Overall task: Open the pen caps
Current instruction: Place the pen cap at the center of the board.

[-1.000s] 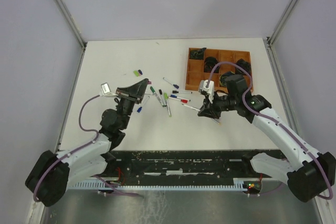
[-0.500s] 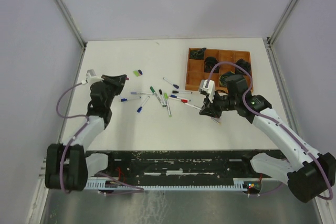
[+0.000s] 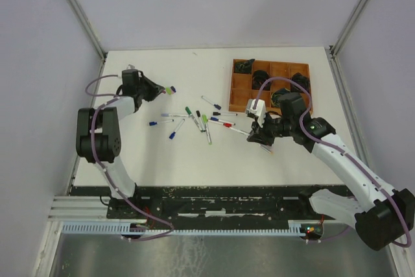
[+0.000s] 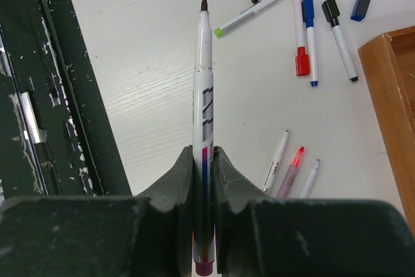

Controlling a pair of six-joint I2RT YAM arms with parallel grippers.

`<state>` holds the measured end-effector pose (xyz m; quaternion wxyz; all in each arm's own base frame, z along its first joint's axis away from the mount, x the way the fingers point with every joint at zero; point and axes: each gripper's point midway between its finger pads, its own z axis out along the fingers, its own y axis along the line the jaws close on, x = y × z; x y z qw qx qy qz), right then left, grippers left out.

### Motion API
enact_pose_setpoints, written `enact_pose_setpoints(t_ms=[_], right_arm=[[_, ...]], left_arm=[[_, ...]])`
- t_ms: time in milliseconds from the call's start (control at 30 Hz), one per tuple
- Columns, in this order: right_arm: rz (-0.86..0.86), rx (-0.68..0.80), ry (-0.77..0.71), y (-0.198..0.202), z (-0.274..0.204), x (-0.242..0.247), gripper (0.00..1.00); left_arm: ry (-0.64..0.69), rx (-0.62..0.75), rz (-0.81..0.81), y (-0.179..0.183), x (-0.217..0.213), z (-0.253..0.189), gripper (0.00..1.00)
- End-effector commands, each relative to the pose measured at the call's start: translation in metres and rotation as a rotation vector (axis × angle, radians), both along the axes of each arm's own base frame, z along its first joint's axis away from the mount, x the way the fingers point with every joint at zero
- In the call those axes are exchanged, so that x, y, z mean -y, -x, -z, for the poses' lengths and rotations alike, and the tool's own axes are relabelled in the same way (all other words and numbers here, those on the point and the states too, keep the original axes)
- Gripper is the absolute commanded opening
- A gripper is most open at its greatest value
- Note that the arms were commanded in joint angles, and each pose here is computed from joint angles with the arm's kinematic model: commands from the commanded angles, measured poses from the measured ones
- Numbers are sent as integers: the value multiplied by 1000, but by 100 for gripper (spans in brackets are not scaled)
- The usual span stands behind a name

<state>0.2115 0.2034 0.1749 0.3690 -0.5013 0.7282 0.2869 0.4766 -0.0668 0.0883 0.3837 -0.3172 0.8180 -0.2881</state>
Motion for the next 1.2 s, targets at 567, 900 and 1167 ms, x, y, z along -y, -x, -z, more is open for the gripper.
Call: enact_pose_setpoints(t_ms=[567,900,1167], right_arm=[[-5,79,-12,-5,-18,1,2],[-10,77,-9,-4,-17,1,2],[-24,-4,80,-6,12,6,2]], left_arm=[[-90,-168,107,-39,-5,46,24],[-80,-183,103,-38,-5,52,43],[-120,-114,77,-39,-13,16,48]])
